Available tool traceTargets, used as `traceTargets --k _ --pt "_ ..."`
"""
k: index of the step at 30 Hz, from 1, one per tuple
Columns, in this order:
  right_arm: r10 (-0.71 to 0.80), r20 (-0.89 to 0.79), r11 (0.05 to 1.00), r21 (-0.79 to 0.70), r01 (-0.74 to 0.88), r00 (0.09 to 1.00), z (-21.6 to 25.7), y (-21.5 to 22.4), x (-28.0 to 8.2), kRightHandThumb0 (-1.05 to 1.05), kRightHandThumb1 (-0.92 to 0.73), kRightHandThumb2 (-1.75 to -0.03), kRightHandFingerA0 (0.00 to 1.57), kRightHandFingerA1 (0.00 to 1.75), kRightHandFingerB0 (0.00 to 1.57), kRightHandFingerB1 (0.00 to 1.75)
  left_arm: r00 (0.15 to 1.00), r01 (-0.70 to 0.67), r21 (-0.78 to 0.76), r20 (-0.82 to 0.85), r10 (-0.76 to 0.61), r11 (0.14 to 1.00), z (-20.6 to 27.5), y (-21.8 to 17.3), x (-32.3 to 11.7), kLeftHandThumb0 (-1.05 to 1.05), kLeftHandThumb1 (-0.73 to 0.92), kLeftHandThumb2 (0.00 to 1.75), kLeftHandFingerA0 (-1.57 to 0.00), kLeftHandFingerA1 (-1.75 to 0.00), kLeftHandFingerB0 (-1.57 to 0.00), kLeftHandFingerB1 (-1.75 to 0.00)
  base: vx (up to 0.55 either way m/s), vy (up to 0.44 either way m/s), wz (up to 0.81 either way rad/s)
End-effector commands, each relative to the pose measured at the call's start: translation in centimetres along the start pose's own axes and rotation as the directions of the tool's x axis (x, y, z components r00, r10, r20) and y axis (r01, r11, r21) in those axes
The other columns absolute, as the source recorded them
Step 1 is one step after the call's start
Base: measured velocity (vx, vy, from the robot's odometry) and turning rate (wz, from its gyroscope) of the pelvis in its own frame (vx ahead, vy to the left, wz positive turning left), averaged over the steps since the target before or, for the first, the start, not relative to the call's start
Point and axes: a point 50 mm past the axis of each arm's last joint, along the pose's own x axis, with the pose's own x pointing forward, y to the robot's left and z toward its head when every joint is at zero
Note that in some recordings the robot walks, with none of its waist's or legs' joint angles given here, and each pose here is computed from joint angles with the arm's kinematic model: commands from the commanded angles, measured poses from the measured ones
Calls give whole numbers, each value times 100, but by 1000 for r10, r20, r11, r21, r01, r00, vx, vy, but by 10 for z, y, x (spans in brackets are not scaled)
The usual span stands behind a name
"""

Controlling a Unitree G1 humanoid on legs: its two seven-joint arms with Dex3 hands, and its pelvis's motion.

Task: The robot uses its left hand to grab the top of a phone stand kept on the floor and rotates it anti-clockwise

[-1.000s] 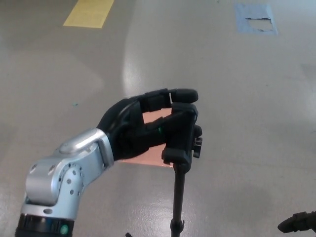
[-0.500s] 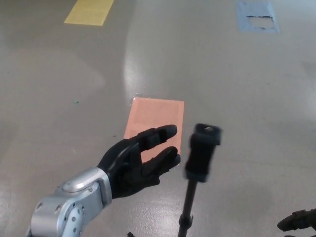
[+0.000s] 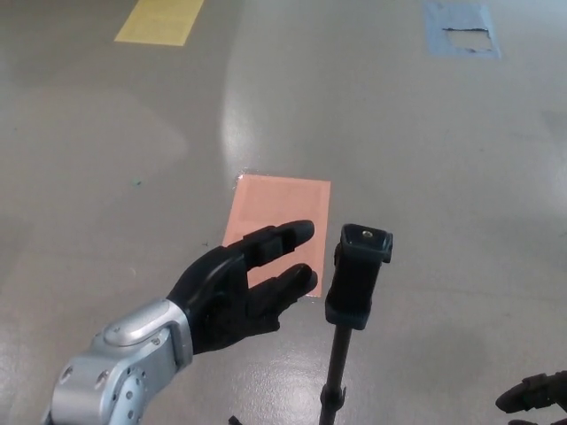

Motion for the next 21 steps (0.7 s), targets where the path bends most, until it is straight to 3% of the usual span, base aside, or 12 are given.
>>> traceTargets --k 1,6,10,12,13,15,16,20,21 --pt "-4 -25 1000 -26 3 1000 -3 -6 -2 -53 -74 -69 64 53 36 36 999 -32 48 12 31 998 -3 15 -10 -81 55 92 0 -20 0 -11 0 0 0" --pt "2 -38 1000 -27 -3 999 -8 -2 -3 -49 -81 -65 65 52 38 34 994 -105 22 -19 106 994 -29 34 -24 -81 54 92 0 -22 0 -11 0 0 0" --pt "6 -49 1000 -17 -7 999 -14 1 -3 -53 -73 -69 64 53 36 36 976 -207 45 -58 209 977 -52 49 -39 -82 55 91 -5 -29 -4 -12 0 0 0" --pt "7 -50 1000 -15 -8 999 -15 1 -4 -49 -81 -64 65 50 39 34 970 -232 35 -66 234 972 -58 55 -44 -81 54 90 -5 -27 -3 -12 0 0 0" --pt "9 -50 1000 -22 -10 999 -15 2 -4 -53 -68 -95 57 60 34 48 964 -256 32 -69 257 966 -63 60 -50 -77 54 90 -1 -24 0 -14 0 0 0" --pt "10 -54 1000 -20 -11 998 -16 3 -3 -53 -67 -95 56 60 33 48 938 -334 50 -79 337 941 -77 76 -68 -82 56 90 -6 -26 -5 -11 0 0 0" --pt "9 -54 1000 -16 -10 998 -16 3 -3 -50 -81 -65 64 48 40 34 933 -348 59 -79 352 936 -79 79 -72 -82 57 90 -6 -25 -5 -11 0 0 0" --pt "13 -55 1000 -12 -14 998 -20 6 -4 -49 -82 -65 63 48 40 34 907 -399 141 -83 412 906 -90 90 -87 -79 58 92 -6 -34 -5 -15 0 0 0" --pt "16 -55 1000 -10 -16 998 -22 7 -4 -53 -68 -95 56 61 34 49 897 -415 177 -87 434 892 -94 94 -92 -81 60 93 -7 -31 -6 -16 0 0 0"
